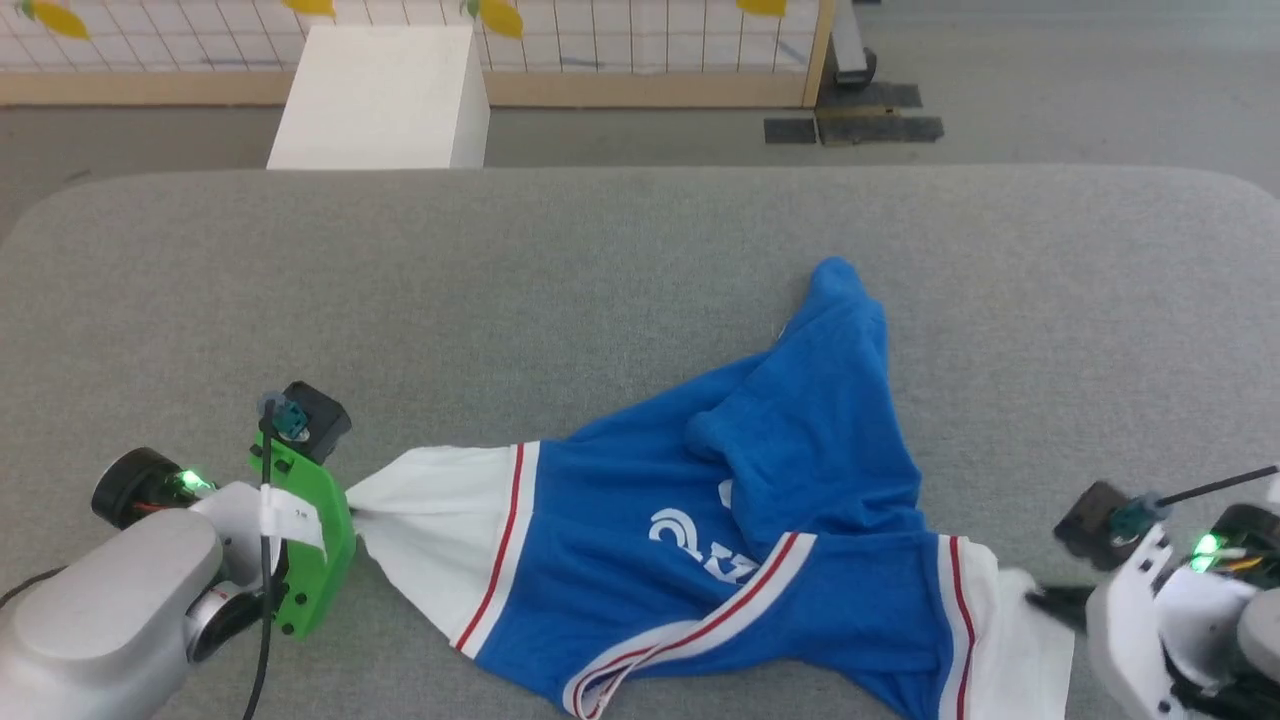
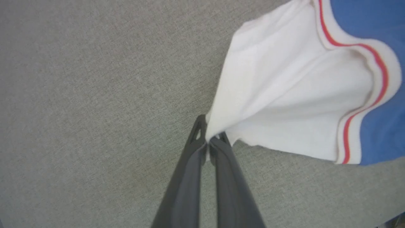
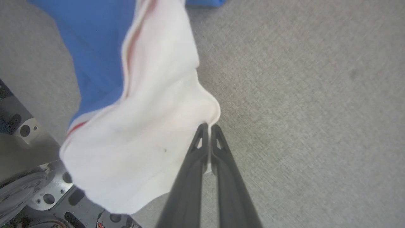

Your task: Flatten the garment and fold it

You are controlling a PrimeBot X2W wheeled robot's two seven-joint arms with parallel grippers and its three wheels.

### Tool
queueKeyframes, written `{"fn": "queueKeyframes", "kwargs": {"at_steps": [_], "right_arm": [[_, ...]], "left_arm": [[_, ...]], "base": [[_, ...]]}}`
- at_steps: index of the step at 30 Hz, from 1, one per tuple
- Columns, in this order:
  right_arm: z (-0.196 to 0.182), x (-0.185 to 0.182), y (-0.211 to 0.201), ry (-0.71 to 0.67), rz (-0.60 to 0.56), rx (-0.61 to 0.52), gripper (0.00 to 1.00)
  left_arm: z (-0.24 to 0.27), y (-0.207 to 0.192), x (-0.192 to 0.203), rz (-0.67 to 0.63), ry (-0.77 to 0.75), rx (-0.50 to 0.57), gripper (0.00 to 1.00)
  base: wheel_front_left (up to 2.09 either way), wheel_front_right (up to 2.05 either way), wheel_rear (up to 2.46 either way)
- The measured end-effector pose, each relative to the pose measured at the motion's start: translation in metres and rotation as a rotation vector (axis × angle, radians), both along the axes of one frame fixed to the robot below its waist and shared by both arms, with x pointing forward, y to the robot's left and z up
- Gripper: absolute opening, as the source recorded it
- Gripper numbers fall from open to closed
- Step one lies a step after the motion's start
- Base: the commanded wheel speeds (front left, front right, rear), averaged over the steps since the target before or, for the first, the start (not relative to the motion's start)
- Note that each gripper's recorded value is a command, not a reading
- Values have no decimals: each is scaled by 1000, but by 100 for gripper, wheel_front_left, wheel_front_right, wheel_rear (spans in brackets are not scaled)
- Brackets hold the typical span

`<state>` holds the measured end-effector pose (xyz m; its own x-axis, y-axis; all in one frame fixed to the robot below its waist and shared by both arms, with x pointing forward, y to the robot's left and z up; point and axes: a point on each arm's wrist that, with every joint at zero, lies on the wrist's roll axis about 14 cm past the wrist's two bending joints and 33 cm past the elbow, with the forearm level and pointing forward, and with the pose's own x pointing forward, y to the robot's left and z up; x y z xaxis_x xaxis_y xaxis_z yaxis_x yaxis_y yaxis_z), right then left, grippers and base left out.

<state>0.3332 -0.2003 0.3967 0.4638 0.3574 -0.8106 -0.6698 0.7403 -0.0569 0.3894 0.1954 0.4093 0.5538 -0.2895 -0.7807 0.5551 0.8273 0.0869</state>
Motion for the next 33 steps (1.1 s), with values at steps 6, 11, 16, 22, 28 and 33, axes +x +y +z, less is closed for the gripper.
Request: {"fn": "queueKeyframes", "kwargs": {"at_steps": [6, 11, 16, 22, 28, 33], "right_arm": [[72, 40, -12, -309, -31, 76, 0], [159, 81, -17, -638, -85, 175, 0], [225, 105, -15, -876, -137, 269, 0], [291, 129, -12, -1096, -134, 242, 0], [349, 161, -4, -1240, -161, 269, 0], [382, 195, -2, -1326, -167, 232, 0]], "left_arm": [[43, -7, 14, 26, -142, -78, 0], [103, -21, 36, 24, -329, -165, 0], [174, -25, 63, 7, -563, -187, 0], [253, -34, 98, 27, -776, -258, 0], [296, -42, 136, 64, -871, -318, 0], [331, -45, 174, 94, -973, -360, 0]], "base": [[0, 0, 0], [0, 0, 0], [0, 0, 0], [0, 0, 0], [0, 0, 0], [0, 0, 0]]}}
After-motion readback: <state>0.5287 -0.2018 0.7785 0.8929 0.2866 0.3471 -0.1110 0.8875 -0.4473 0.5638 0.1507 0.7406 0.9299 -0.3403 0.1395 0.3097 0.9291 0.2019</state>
